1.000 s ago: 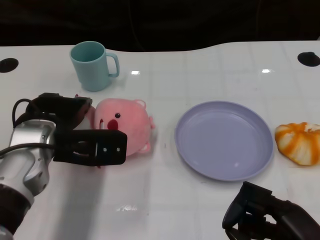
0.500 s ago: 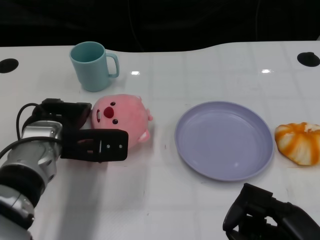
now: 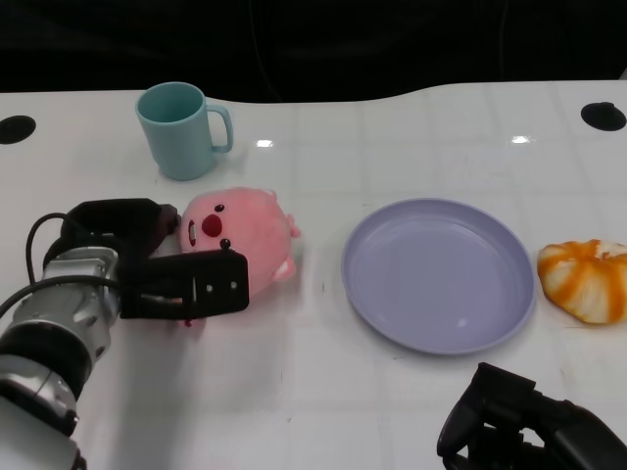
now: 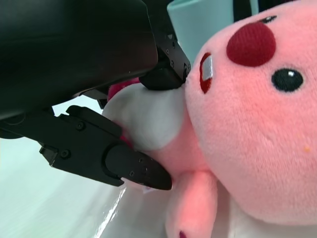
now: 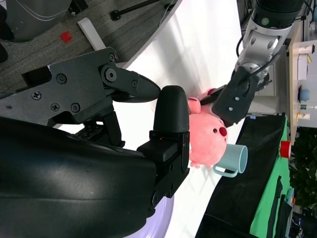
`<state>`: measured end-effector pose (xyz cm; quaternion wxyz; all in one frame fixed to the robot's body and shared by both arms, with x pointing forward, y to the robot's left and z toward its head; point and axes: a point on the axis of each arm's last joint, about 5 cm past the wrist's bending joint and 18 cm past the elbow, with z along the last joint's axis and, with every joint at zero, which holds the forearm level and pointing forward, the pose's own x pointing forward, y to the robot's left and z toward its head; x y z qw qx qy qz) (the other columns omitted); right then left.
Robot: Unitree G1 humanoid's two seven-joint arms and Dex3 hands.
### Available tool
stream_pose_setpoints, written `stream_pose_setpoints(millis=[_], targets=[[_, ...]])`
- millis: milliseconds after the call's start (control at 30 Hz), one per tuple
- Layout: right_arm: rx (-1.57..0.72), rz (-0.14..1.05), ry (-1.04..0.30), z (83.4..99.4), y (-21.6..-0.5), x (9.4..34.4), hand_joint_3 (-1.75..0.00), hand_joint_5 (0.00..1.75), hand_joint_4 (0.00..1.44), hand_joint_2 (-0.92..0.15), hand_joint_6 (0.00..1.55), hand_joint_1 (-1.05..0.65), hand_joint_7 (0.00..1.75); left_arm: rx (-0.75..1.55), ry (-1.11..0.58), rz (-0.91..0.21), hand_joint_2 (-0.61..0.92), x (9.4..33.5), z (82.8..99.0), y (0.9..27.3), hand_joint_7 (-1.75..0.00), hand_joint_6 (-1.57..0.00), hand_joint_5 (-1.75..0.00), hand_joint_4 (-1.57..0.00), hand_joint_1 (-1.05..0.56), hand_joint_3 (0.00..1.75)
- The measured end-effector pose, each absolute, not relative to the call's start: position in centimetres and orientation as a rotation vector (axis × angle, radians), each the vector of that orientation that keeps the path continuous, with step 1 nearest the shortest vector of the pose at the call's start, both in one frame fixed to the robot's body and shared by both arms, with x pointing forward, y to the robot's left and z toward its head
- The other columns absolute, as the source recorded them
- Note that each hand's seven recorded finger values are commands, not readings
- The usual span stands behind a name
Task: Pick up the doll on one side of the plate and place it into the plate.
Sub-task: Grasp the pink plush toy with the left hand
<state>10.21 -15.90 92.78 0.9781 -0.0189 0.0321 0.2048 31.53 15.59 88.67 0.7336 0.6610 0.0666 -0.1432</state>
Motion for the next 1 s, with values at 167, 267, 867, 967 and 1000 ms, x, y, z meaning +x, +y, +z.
stream_pose_setpoints(millis=[167,267,867,967,1000], targets=[[-0.033,0.413,0.064,92.8,-16.0,10.2,-0.67,1.75,0.64,-0.86,0.42,-0.24,1.68,1.427,0.055,-0.259,0.92,30.8,87.7,15.8,-1.69,-0.54,-1.75,-0.79,-0.27,0.35],[-0.029,0.414,0.069,92.8,-16.0,10.2,-0.66,1.75,0.64,-0.87,0.42,-0.24,1.69,1.373,0.02,-0.228,0.92,30.5,87.4,15.9,-1.74,-0.59,-1.75,-0.82,-0.24,0.3],[-0.03,0.414,0.07,92.7,-15.9,10.4,-0.66,1.75,0.65,-0.87,0.42,-0.22,1.69,1.143,0.003,-0.172,0.67,31.0,89.5,15.4,-1.75,-0.68,-1.75,-0.88,-0.18,0.73],[-0.03,0.413,0.07,92.7,-15.9,10.4,-0.66,1.75,0.65,-0.87,0.42,-0.22,1.7,1.112,-0.046,-0.183,0.66,31.2,90.7,14.9,-1.75,-0.67,-1.75,-0.9,-0.2,0.71],[-0.03,0.413,0.071,92.7,-15.9,10.4,-0.66,1.75,0.65,-0.87,0.42,-0.21,1.7,1.099,-0.066,-0.189,0.65,31.2,91.1,14.7,-1.75,-0.67,-1.75,-0.9,-0.2,0.71]])
